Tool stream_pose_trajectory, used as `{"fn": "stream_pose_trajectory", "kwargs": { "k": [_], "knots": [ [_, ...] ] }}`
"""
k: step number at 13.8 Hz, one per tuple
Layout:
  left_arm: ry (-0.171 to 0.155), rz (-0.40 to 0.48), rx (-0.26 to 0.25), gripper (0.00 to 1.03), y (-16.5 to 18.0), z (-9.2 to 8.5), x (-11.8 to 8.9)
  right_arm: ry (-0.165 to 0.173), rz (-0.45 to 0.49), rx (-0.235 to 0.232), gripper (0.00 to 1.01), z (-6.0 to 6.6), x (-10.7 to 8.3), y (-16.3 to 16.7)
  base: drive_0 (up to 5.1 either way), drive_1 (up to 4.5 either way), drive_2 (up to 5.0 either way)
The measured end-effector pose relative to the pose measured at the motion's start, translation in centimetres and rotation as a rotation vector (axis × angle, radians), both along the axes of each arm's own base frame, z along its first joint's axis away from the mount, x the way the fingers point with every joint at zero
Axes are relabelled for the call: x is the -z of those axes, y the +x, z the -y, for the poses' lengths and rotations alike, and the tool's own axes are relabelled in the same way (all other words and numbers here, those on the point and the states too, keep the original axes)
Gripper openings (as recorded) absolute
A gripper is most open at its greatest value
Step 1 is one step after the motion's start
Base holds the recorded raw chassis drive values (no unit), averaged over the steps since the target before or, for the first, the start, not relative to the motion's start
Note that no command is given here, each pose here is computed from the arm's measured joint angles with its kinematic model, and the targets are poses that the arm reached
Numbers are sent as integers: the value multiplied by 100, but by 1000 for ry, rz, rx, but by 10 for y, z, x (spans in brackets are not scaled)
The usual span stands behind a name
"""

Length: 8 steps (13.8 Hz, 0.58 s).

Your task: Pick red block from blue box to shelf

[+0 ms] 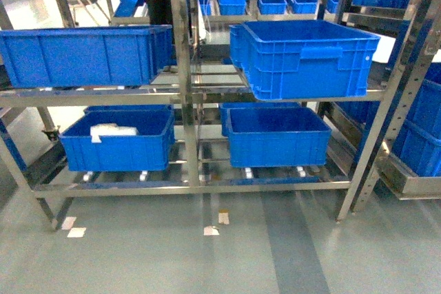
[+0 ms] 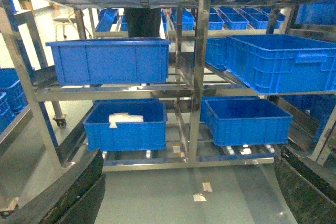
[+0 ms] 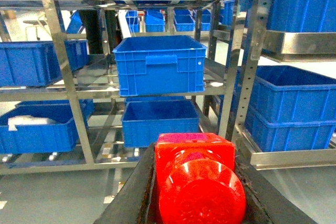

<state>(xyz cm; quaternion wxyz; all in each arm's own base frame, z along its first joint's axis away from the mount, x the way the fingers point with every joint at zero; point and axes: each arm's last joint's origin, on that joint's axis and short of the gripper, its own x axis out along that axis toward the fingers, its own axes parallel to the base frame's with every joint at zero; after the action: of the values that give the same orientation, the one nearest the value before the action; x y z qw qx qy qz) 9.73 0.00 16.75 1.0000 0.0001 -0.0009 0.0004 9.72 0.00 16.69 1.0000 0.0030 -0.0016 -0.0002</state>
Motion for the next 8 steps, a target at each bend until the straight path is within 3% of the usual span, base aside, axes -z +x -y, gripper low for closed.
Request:
{"fn": "stream_pose_trajectory", "kwargs": {
  "k": [8],
  "knots": [
    [0,2,0,98,0,0,0,0,2,-1,28,0,0,0,18,446,-410]
  ]
}}
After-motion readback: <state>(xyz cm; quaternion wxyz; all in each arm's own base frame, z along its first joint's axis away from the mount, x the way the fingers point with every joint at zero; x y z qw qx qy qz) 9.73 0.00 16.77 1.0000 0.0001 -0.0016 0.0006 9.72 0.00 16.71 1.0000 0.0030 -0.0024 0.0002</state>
